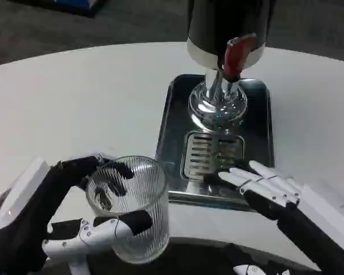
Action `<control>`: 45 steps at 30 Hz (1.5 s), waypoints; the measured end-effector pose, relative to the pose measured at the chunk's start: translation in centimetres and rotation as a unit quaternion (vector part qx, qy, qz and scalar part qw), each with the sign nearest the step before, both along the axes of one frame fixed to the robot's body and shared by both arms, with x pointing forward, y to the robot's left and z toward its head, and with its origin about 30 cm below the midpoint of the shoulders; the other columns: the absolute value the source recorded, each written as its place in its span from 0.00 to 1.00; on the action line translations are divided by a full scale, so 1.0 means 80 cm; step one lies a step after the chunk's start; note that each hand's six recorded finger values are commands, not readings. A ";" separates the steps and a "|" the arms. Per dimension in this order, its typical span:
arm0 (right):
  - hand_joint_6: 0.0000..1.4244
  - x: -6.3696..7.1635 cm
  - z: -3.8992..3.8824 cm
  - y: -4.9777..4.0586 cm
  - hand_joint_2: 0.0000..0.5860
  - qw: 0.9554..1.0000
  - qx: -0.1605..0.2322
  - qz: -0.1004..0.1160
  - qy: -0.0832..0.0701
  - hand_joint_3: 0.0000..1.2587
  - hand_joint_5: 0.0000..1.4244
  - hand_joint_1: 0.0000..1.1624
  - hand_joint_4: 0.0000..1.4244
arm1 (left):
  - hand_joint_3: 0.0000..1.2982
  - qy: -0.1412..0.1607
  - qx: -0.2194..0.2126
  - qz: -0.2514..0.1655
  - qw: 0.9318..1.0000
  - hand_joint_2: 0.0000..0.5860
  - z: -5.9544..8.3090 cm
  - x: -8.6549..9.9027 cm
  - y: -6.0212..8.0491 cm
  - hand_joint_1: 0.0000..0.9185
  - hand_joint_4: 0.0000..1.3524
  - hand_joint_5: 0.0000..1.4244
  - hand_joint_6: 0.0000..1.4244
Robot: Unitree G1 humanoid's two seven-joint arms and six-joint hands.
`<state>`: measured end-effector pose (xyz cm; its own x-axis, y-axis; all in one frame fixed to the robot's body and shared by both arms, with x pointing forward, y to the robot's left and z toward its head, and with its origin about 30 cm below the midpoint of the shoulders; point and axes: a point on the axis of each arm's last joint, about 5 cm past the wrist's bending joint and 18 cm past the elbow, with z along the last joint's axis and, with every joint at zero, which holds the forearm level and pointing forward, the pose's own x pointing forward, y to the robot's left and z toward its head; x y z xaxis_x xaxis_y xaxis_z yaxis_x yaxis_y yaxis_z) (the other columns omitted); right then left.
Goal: Grasp the cup under the faucet to collect the drink, then remove the cup.
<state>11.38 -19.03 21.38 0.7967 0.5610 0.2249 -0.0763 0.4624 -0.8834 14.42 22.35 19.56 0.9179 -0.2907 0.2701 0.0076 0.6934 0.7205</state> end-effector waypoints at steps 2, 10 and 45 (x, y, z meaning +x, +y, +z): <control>0.04 -0.001 -0.0009 0.000 0.75 1.000 0.003 -0.001 0.003 0.13 0.03 0.43 0.09 | 0.56 -0.001 0.000 -0.003 1.000 0.12 0.001 0.000 -0.002 0.74 0.54 0.50 0.37; 0.04 0.000 -0.0010 0.000 0.75 1.000 0.005 -0.003 0.003 0.14 0.03 0.43 0.09 | 0.56 -0.002 0.000 -0.005 1.000 0.12 0.001 0.000 -0.002 0.74 0.54 0.50 0.37; 0.04 0.002 -0.0073 0.010 0.75 1.000 0.021 -0.008 0.020 0.14 0.03 0.43 0.09 | 0.56 -0.038 0.017 0.042 0.998 0.12 -0.011 0.073 0.017 0.74 0.54 0.50 0.37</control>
